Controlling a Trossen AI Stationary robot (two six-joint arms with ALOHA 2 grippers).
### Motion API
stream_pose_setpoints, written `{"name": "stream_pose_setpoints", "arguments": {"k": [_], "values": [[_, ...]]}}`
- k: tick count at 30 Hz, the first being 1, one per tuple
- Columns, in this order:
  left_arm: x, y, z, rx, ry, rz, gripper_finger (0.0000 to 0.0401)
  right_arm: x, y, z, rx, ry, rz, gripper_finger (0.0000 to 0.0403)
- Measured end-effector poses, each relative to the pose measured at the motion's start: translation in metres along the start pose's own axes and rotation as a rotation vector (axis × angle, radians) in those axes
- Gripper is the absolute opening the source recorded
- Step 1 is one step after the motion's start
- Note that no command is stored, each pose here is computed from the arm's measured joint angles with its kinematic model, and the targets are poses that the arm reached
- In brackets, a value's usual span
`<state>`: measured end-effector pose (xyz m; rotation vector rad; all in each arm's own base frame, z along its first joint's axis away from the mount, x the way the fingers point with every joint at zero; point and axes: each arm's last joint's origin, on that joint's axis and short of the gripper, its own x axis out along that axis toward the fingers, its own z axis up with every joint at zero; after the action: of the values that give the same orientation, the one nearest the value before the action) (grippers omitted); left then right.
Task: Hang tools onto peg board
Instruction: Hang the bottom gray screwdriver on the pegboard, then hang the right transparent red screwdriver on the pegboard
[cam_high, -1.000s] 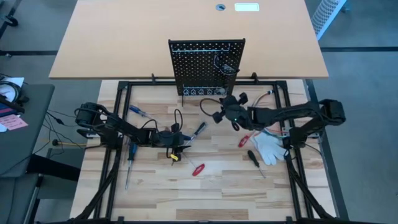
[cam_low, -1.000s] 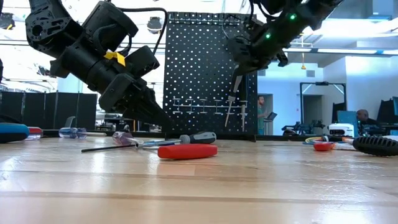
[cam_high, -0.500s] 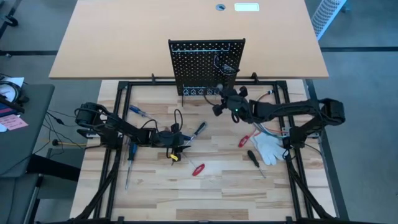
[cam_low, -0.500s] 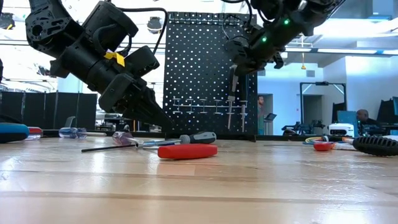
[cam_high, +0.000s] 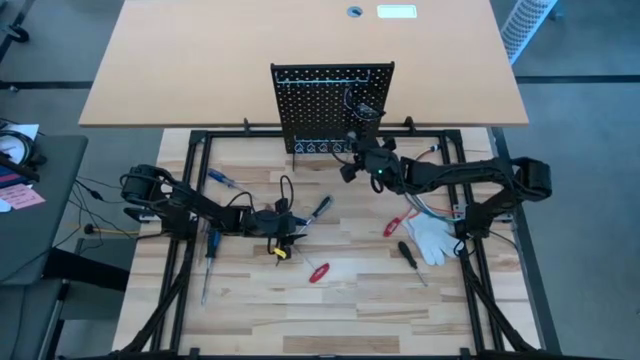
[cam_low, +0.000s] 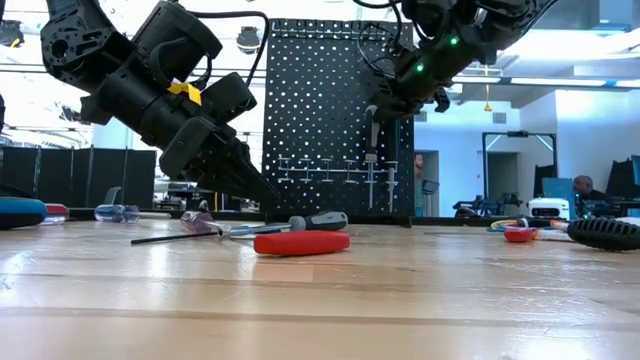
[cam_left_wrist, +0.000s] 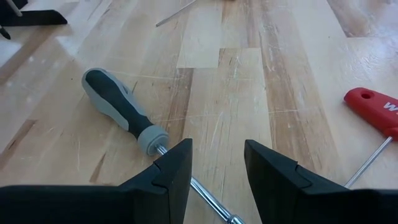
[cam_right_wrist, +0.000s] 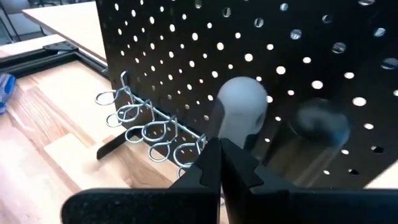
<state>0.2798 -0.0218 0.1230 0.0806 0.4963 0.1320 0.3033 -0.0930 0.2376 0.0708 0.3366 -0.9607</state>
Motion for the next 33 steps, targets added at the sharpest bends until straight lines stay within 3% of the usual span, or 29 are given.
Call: {"name": "stream_pose_setpoints", "arguments": {"k": [19,27,33], "values": [[0.0,0.0,0.0,0.001,0.001,0.0,0.0141,-0.001,0.001,0.004,-0.036,-0.039,-0.005,0.0007],[0.0,0.0,-0.002,0.006,0.024,0.0,0.0141,-0.037,0.04,-0.005,-0.143,-0.046,0.158,0.0007],[0.0,-0.001,-0.002,0.006,0.023,-0.003,0.0141,-0.085,0.054,-0.018,-0.199,0.058,0.28,0.0008]]}}
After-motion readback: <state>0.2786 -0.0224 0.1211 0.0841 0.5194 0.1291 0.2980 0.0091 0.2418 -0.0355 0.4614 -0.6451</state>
